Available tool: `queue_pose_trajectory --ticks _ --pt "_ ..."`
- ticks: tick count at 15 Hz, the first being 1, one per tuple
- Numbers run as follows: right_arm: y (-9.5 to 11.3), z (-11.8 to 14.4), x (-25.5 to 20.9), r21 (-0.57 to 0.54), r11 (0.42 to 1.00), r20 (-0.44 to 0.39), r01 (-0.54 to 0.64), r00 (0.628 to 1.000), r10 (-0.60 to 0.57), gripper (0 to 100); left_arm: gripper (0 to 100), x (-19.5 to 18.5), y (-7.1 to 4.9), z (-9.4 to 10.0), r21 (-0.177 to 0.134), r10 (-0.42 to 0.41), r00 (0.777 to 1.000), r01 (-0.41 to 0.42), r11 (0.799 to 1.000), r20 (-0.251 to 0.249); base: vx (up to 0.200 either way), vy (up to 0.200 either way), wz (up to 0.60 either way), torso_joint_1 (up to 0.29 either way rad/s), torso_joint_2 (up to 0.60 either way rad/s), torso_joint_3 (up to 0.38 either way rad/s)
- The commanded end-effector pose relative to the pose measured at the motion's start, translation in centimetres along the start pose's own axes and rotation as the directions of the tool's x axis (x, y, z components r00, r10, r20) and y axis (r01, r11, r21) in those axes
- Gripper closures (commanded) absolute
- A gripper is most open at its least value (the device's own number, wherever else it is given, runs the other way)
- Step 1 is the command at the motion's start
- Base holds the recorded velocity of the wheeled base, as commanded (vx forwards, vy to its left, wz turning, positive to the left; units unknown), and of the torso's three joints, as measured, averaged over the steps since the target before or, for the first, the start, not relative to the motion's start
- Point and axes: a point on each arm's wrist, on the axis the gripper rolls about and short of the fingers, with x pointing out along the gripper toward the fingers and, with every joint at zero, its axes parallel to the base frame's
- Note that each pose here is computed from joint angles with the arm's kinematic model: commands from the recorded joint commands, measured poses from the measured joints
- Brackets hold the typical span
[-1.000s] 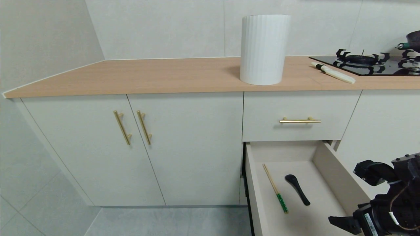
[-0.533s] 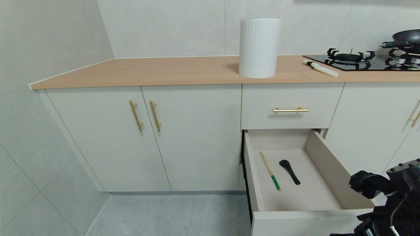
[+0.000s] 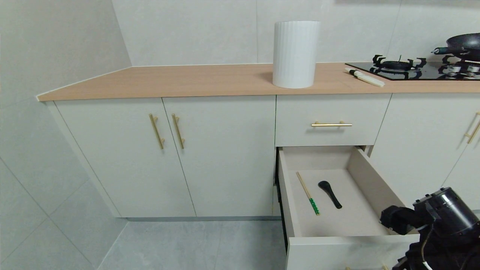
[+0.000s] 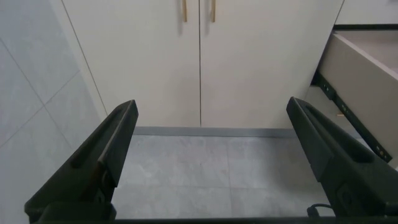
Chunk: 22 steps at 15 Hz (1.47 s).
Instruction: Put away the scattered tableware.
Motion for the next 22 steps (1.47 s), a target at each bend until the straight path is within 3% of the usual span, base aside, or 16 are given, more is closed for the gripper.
queue_pose_trajectory --ticks 1,8,15,22 --pt "-0.1 0.5 2.1 0.050 0.998 -0.057 0.022 0.998 -0.019 0 0 0.0 0.0 0.0 0.000 0.000 1.000 0.000 1.000 0.000 0.000 0.000 0.00 0.000 0.00 0.000" --pt "-0.4 2.9 3.4 0.219 0.965 -0.044 0.143 0.990 -0.137 0 0 0.0 0.0 0.0 0.000 0.000 1.000 0.000 1.000 0.000 0.000 0.000 0.00 0.000 0.00 0.000" --pt "-0.7 4.5 4.4 0.256 0.947 -0.001 0.197 0.979 -0.203 0 0 0.0 0.0 0.0 0.000 0.000 1.000 0.000 1.000 0.000 0.000 0.000 0.00 0.000 0.00 0.000" --pt "-2.5 8.7 7.5 0.304 0.929 0.067 0.209 0.969 -0.240 0 0 0.0 0.0 0.0 0.000 0.000 1.000 0.000 1.000 0.000 0.000 0.000 0.00 0.000 0.00 0.000"
